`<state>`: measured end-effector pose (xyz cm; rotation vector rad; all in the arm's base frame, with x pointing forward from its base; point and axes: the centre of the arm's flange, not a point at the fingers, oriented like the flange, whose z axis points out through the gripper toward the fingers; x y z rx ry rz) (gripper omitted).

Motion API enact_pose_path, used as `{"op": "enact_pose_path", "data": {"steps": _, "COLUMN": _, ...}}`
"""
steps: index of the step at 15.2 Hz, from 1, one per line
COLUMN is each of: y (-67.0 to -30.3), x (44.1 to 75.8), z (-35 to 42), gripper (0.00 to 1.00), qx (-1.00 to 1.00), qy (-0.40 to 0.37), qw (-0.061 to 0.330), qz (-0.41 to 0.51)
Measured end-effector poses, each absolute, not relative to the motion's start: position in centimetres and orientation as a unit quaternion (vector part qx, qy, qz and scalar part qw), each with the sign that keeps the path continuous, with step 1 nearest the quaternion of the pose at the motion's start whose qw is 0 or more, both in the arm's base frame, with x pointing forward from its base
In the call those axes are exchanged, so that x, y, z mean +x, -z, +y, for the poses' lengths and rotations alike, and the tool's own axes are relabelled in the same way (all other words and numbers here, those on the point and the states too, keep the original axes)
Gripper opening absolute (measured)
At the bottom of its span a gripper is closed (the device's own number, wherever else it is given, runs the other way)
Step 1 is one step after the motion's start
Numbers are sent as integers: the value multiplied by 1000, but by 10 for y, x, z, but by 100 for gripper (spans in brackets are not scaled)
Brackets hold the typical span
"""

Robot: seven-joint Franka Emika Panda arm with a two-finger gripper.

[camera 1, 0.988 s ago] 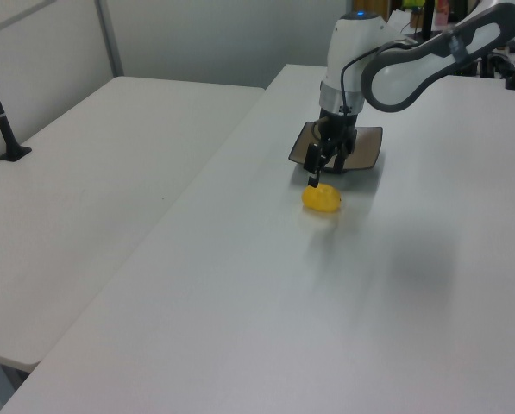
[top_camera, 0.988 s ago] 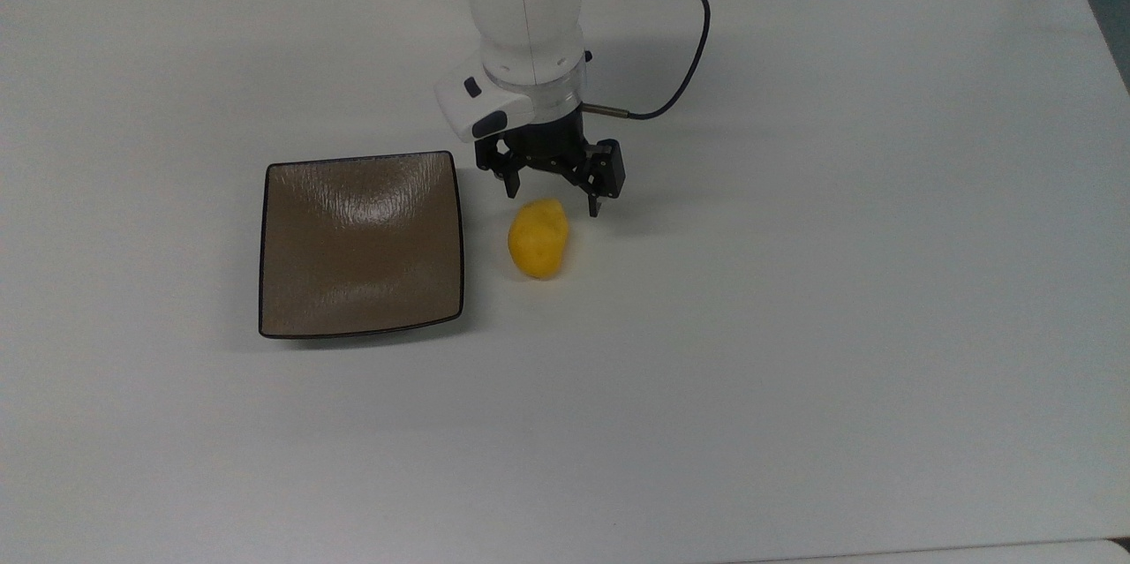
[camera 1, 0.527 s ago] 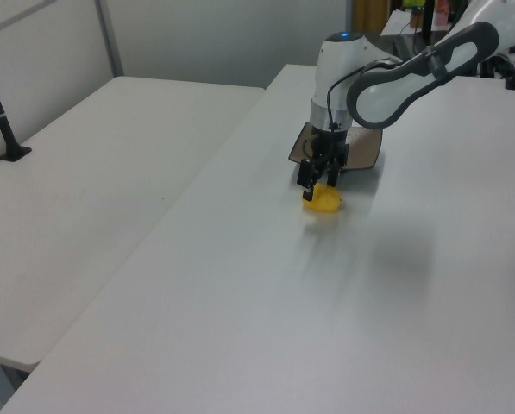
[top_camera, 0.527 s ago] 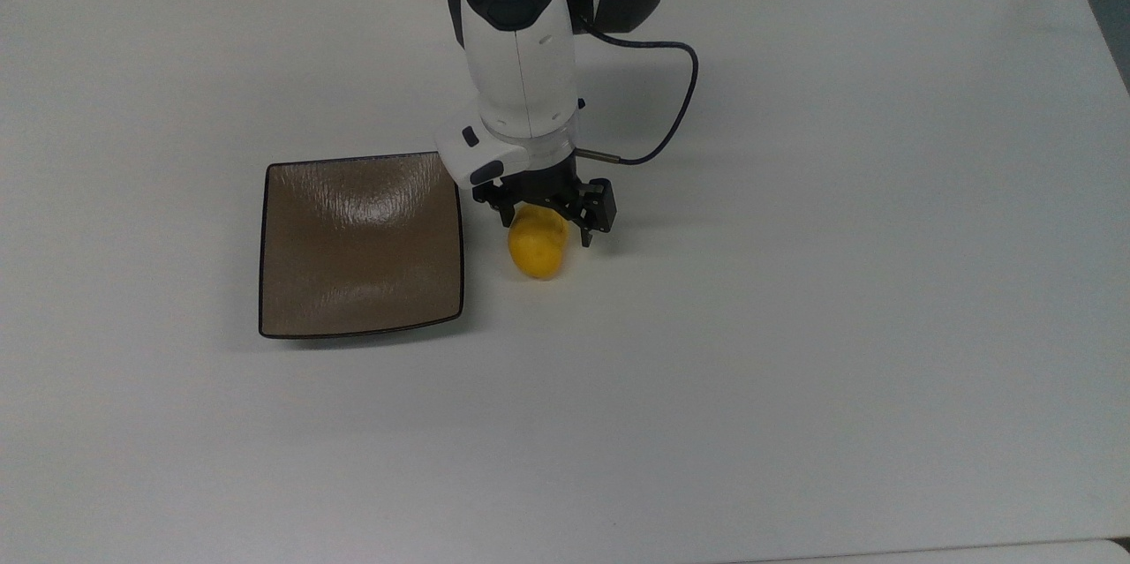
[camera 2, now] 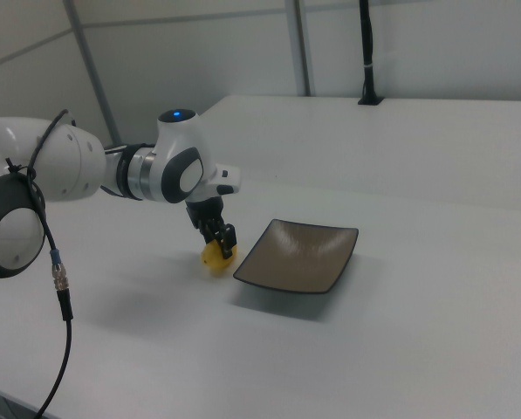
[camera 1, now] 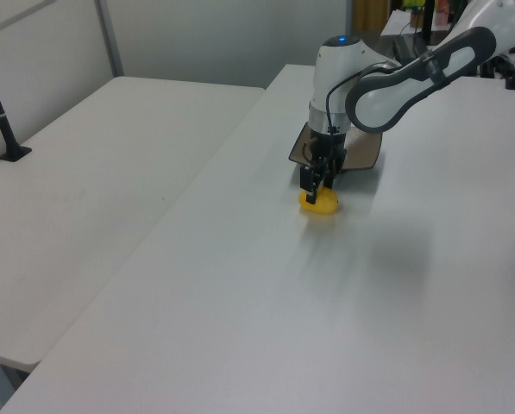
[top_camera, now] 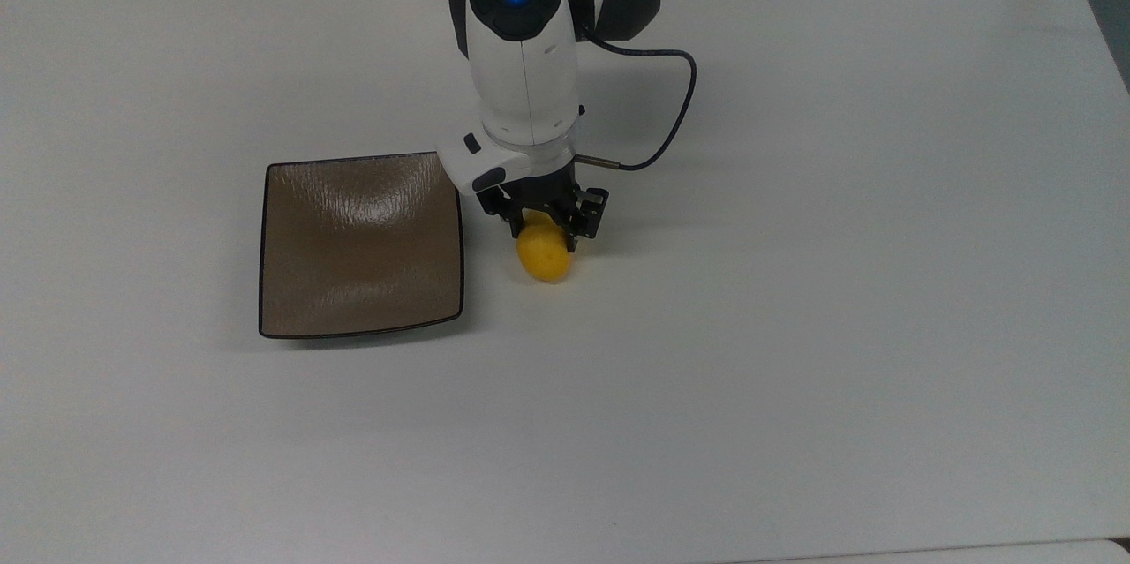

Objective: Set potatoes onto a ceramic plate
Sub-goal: 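Lift the potato and carry it over the brown plate, lowering it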

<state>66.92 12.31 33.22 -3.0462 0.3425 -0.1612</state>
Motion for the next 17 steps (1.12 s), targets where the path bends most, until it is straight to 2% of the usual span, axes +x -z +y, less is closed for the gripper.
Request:
{"op": "enact_pose_path", "data": {"steps": 5, "y": -341, "x": 673, "z": 120, "gripper": 64, "qx": -991, "qy": 59, "qw": 43, "qz": 114}}
{"op": "enact_pose_path", "data": {"steps": 14, "y": -407, "x": 668, "z": 102, "gripper": 64, "qx": -988, "qy": 83, "qw": 45, "qz": 124}}
{"op": "enact_pose_path", "data": {"steps": 17, "y": -419, "x": 669, "z": 78, "gripper": 64, "qx": -985, "qy": 92, "qw": 41, "qz": 140}}
